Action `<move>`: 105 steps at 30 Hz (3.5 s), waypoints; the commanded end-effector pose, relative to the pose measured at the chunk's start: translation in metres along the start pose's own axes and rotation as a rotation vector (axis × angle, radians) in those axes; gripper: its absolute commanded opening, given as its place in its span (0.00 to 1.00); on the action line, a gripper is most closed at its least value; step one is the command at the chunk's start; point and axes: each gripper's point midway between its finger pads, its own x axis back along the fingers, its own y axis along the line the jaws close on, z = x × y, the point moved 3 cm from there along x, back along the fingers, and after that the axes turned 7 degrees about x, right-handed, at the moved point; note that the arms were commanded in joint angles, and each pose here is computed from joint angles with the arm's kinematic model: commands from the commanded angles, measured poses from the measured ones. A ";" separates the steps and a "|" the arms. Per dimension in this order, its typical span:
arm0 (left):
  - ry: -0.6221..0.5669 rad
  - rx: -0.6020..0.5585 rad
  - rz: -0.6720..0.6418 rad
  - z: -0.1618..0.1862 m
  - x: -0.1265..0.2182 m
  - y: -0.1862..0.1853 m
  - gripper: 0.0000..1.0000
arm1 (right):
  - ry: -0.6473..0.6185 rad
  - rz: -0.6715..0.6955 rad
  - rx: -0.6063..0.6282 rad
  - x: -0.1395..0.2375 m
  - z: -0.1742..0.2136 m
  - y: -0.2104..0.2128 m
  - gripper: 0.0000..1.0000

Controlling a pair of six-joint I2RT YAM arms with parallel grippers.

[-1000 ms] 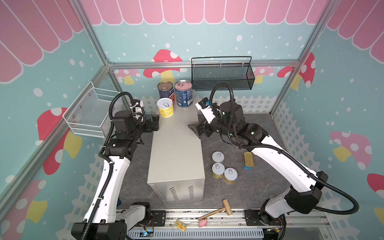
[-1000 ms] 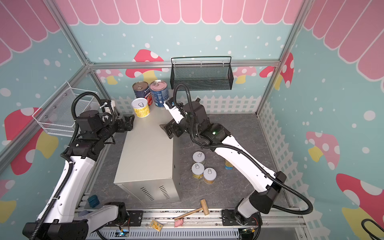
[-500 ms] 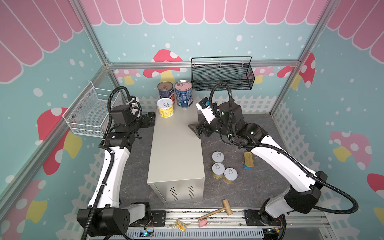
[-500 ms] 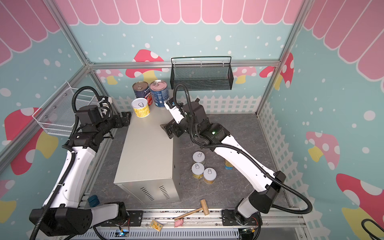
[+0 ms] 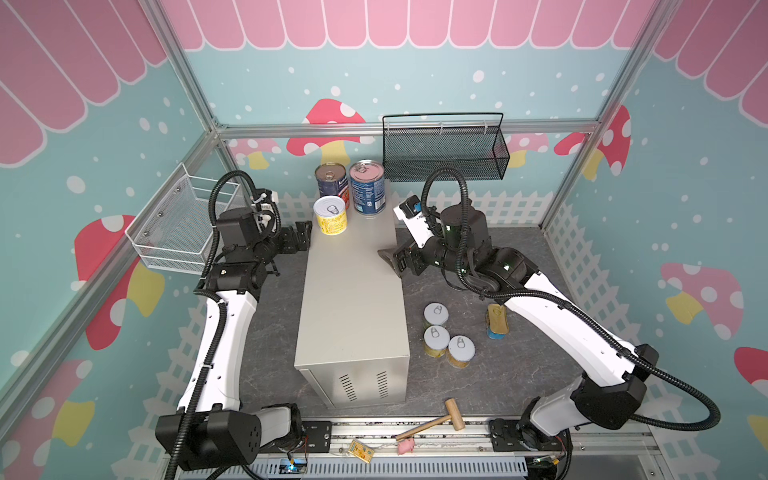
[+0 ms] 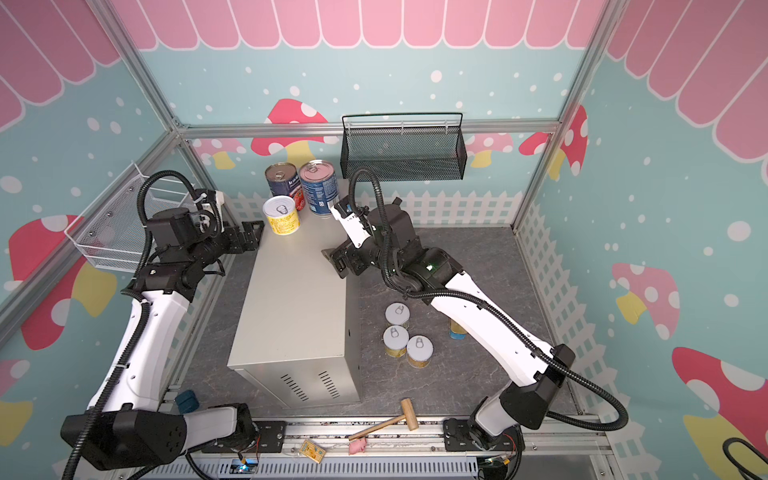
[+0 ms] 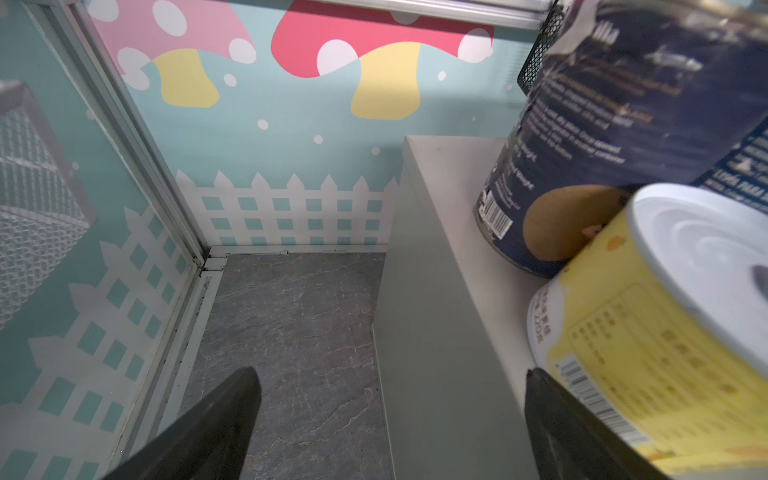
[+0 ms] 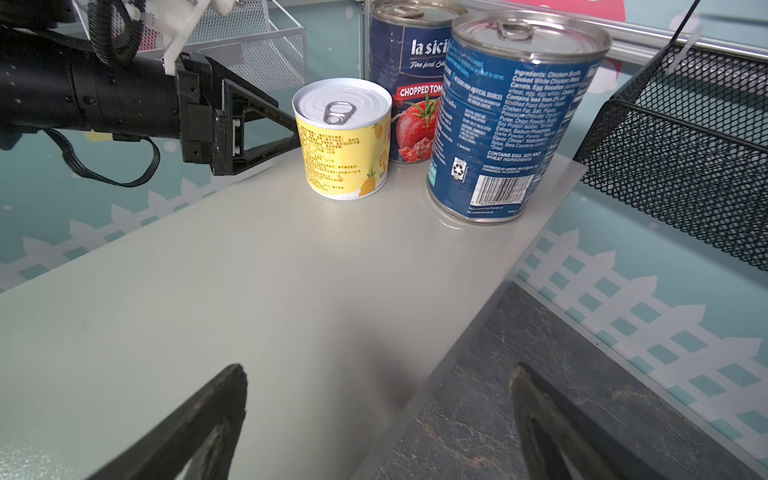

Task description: Place and organize the canned foods onto the counter

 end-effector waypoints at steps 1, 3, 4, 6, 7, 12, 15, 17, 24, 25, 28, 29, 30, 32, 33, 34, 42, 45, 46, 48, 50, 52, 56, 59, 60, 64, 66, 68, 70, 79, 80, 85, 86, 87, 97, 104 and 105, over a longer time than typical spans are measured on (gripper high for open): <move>-0.043 -0.033 0.052 -0.018 0.004 -0.009 0.99 | -0.039 -0.024 0.012 0.009 -0.008 0.006 0.99; -0.042 -0.032 0.064 -0.018 0.004 -0.010 0.99 | -0.037 -0.025 0.012 0.009 -0.008 0.006 1.00; -0.042 -0.034 0.068 -0.018 0.004 -0.011 0.99 | -0.036 -0.024 0.012 0.008 -0.007 0.006 1.00; -0.039 -0.031 0.067 -0.017 0.003 -0.010 0.99 | -0.034 -0.026 0.011 0.008 -0.006 0.006 0.99; -0.040 -0.032 0.065 -0.017 0.002 -0.010 0.99 | -0.032 -0.023 0.010 0.008 -0.006 0.006 1.00; -0.036 -0.028 0.085 -0.016 0.000 -0.012 0.99 | -0.022 0.069 -0.021 0.014 -0.005 -0.007 1.00; -0.032 -0.025 0.097 -0.015 0.000 -0.013 0.99 | -0.012 0.152 -0.048 0.021 -0.005 -0.019 0.99; -0.030 -0.023 0.108 -0.014 -0.001 -0.014 0.99 | -0.016 0.169 -0.051 0.025 -0.006 -0.021 0.99; -0.023 -0.015 0.117 -0.010 -0.002 -0.015 0.99 | -0.014 0.171 -0.051 0.027 -0.006 -0.021 1.00; -0.022 -0.015 0.120 -0.009 -0.002 -0.015 0.99 | -0.014 0.171 -0.052 0.027 -0.006 -0.021 0.99; -0.023 -0.015 0.123 -0.009 -0.002 -0.015 0.99 | -0.015 0.169 -0.053 0.027 -0.006 -0.021 1.00; -0.022 -0.015 0.125 -0.009 -0.002 -0.016 0.99 | -0.015 0.169 -0.053 0.027 -0.006 -0.021 0.99; -0.021 -0.014 0.127 -0.009 -0.002 -0.016 0.99 | -0.016 0.170 -0.053 0.027 -0.006 -0.021 0.99; -0.016 -0.012 0.132 -0.008 -0.003 -0.017 0.99 | -0.017 0.170 -0.053 0.027 -0.007 -0.021 0.99; -0.018 -0.011 0.127 -0.008 -0.003 -0.016 0.99 | -0.019 0.170 -0.053 0.027 -0.007 -0.022 1.00; -0.016 -0.012 0.125 -0.007 -0.003 -0.016 0.99 | -0.019 0.170 -0.054 0.027 -0.007 -0.021 0.99; -0.019 -0.013 0.118 -0.008 -0.002 -0.015 0.99 | -0.017 0.160 -0.051 0.025 -0.007 -0.020 1.00; -0.021 -0.011 0.108 -0.008 -0.002 -0.013 0.99 | -0.020 0.150 -0.047 0.025 -0.008 -0.019 1.00; -0.024 -0.010 0.104 -0.009 -0.002 -0.013 0.99 | -0.021 0.146 -0.046 0.025 -0.008 -0.018 0.99; -0.026 -0.003 0.088 -0.011 -0.001 -0.011 0.99 | -0.023 0.140 -0.043 0.025 -0.009 -0.017 1.00; -0.030 0.006 0.060 -0.013 0.001 -0.008 0.99 | -0.021 0.135 -0.040 0.025 -0.008 -0.017 1.00; -0.042 0.026 -0.003 -0.016 0.004 -0.001 0.99 | -0.019 0.124 -0.039 0.024 -0.007 -0.015 1.00; -0.061 0.080 -0.106 -0.024 0.018 0.009 0.99 | -0.004 0.116 -0.044 0.022 -0.003 -0.014 0.99; -0.065 0.130 -0.123 -0.024 0.032 0.008 0.99 | 0.011 0.111 -0.049 0.022 0.000 -0.012 1.00; -0.059 0.147 -0.125 -0.022 0.036 0.007 0.99 | 0.015 0.109 -0.050 0.023 0.002 -0.012 1.00; -0.038 0.190 -0.120 -0.015 0.055 0.001 0.99 | 0.050 0.127 -0.069 0.027 0.012 -0.013 1.00; -0.033 0.189 -0.121 -0.012 0.067 -0.003 0.99 | 0.062 0.154 -0.086 0.031 0.019 -0.016 0.99; -0.022 0.170 -0.116 -0.008 0.079 -0.009 0.99 | 0.069 0.186 -0.119 0.036 0.026 -0.019 0.99; -0.007 0.138 -0.101 -0.004 0.091 -0.018 0.99 | 0.077 0.224 -0.153 0.041 0.035 -0.022 1.00; 0.030 0.021 0.096 0.014 0.133 -0.069 0.99 | 0.123 0.363 -0.227 0.071 0.073 -0.037 0.99; 0.039 0.010 0.131 0.017 0.137 -0.076 0.99 | 0.138 0.403 -0.247 0.076 0.081 -0.042 0.99; 0.117 -0.010 0.257 0.028 0.153 -0.101 0.99 | 0.195 0.437 -0.315 0.089 0.118 -0.050 1.00; 0.140 -0.009 0.283 0.031 0.155 -0.106 0.99 | 0.214 0.430 -0.329 0.089 0.127 -0.050 0.99; 0.159 -0.009 0.309 0.033 0.157 -0.111 0.99 | 0.236 0.422 -0.339 0.088 0.136 -0.050 0.99; 0.238 -0.072 0.421 0.049 0.163 -0.140 0.99 | 0.450 0.382 -0.438 0.061 0.249 -0.025 0.99; 0.253 -0.124 0.422 0.056 0.159 -0.145 0.99 | 0.476 0.294 -0.503 0.030 0.288 -0.007 0.98; 0.254 -0.127 0.426 0.057 0.159 -0.146 0.99 | 0.477 0.287 -0.507 0.026 0.291 -0.006 0.98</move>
